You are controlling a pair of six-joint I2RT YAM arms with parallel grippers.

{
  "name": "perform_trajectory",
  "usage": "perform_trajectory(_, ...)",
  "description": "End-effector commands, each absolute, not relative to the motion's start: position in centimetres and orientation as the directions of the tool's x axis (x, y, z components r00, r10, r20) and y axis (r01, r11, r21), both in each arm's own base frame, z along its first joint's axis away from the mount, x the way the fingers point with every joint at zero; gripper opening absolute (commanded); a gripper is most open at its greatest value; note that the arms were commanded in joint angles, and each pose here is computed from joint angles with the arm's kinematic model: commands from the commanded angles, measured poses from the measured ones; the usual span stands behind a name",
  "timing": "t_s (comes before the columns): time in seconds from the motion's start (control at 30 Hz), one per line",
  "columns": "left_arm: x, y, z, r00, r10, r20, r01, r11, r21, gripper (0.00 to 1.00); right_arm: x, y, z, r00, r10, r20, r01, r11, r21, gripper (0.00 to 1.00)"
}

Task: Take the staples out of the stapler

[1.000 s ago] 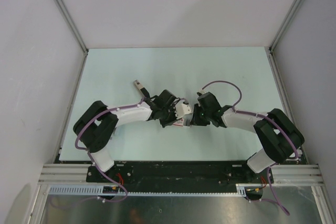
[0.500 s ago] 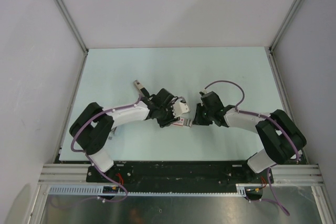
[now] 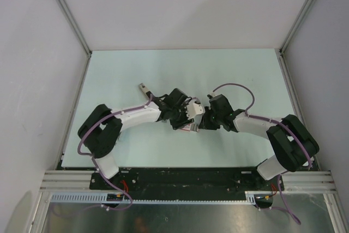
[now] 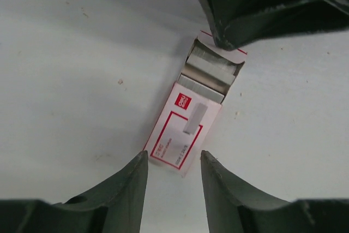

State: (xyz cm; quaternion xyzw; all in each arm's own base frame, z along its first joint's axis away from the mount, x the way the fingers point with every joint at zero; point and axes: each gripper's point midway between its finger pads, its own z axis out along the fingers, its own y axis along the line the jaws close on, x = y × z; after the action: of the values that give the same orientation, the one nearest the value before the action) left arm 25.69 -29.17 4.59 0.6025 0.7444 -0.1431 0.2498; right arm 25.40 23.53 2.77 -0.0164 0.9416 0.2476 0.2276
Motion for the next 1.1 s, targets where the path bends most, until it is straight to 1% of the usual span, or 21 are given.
perform_trajectory(0.0,26.0,-30.6,4.0,-0.125,0.826,-0.549,0.978,0.196,0.071,0.49,26.5,25.1,5.2,-0.869,0.124,-0.48,-0.171,0.834,0.525,0.29)
perform_trajectory(0.13,25.8,-30.3,2.8,-0.122,0.841,-0.527,0.982,0.181,0.061,0.48,26.3,25.4,5.3,-0.867,0.123,-0.482,-0.171,0.836,0.521,0.3)
perform_trajectory(0.3,25.6,-30.2,2.0,-0.122,0.849,-0.515,0.984,0.17,0.047,0.48,25.6,25.5,4.0,-0.881,0.103,-0.462,-0.158,0.856,0.492,0.29)
perform_trajectory(0.5,25.0,-30.0,1.7,-0.127,0.849,-0.513,0.986,0.165,0.029,0.39,25.1,25.3,3.2,-0.887,0.082,-0.454,-0.155,0.873,0.462,0.27)
perform_trajectory(0.6,24.5,-29.7,1.9,-0.131,0.847,-0.516,0.986,0.166,0.023,0.36,25.1,24.6,3.1,-0.884,0.073,-0.461,-0.154,0.886,0.436,0.27)
perform_trajectory(1.07,21.9,-28.9,3.8,-0.148,0.819,-0.554,0.985,0.174,-0.007,0.36,25.2,22.6,2.7,-0.881,0.055,-0.47,-0.144,0.915,0.376,0.22)
